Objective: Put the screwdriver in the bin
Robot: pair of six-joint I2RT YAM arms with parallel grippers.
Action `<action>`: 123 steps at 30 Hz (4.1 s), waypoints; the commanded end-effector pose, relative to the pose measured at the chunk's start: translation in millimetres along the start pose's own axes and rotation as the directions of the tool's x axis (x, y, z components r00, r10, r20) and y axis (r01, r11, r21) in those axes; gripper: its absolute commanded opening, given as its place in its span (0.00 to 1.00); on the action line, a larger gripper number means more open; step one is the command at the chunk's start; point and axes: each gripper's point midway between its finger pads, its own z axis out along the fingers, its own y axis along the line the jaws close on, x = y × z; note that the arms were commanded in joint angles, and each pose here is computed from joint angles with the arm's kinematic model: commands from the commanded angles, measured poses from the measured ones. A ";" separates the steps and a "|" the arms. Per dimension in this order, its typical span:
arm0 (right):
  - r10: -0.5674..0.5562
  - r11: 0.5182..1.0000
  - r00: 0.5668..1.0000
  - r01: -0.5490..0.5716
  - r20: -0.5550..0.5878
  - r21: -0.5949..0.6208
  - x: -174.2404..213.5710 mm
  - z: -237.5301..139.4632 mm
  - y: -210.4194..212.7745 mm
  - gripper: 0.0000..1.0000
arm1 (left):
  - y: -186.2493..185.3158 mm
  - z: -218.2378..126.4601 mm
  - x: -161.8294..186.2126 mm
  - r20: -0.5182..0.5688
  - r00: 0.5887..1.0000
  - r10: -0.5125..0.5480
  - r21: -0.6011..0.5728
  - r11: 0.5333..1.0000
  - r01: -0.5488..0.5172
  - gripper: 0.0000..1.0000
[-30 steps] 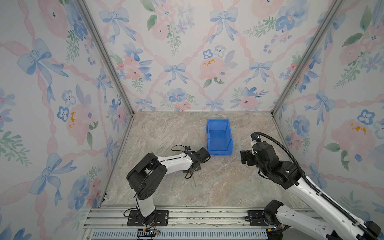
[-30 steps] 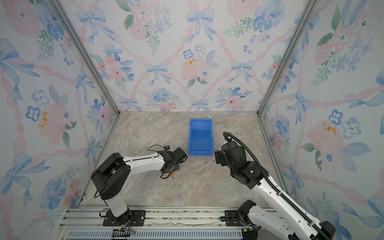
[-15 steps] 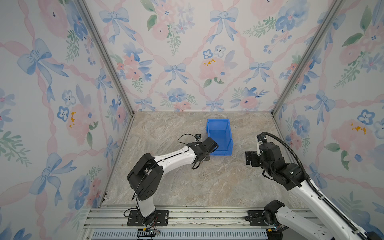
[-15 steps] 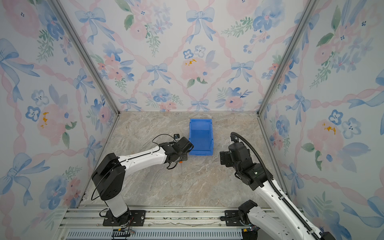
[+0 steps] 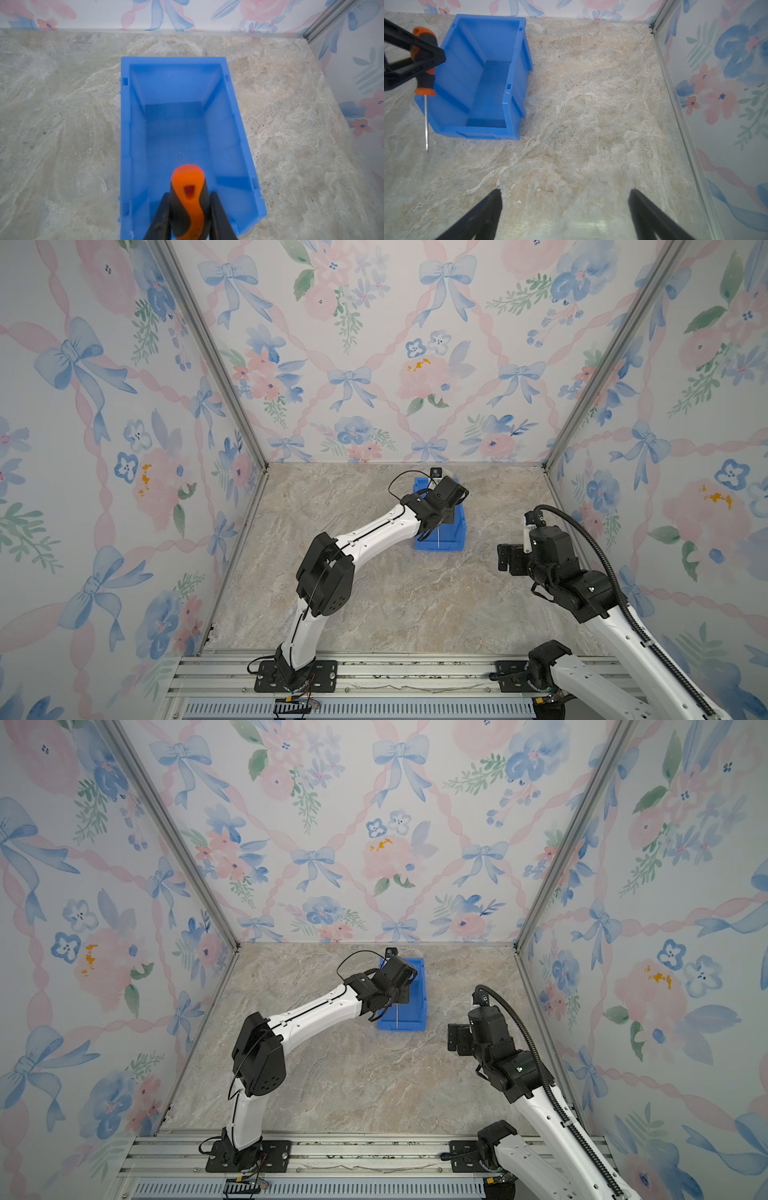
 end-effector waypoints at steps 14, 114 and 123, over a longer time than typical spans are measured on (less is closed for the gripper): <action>0.009 0.999 0.999 -0.008 -0.035 0.032 10.9 -2.5 -10.0 0.97 | 19.6 84.1 -15.4 0.023 1.000 0.008 -0.106 0.994 -0.005 0.00; 0.123 0.948 0.966 -0.182 0.226 0.260 43.2 13.1 -70.4 0.97 | 254.1 -112.5 101.8 0.136 0.990 0.048 -0.333 0.943 0.000 0.98; 0.016 0.970 0.967 -0.076 0.254 0.231 50.0 36.2 -60.5 0.97 | 330.2 -145.9 118.1 0.314 0.948 0.054 -0.507 0.854 0.119 0.97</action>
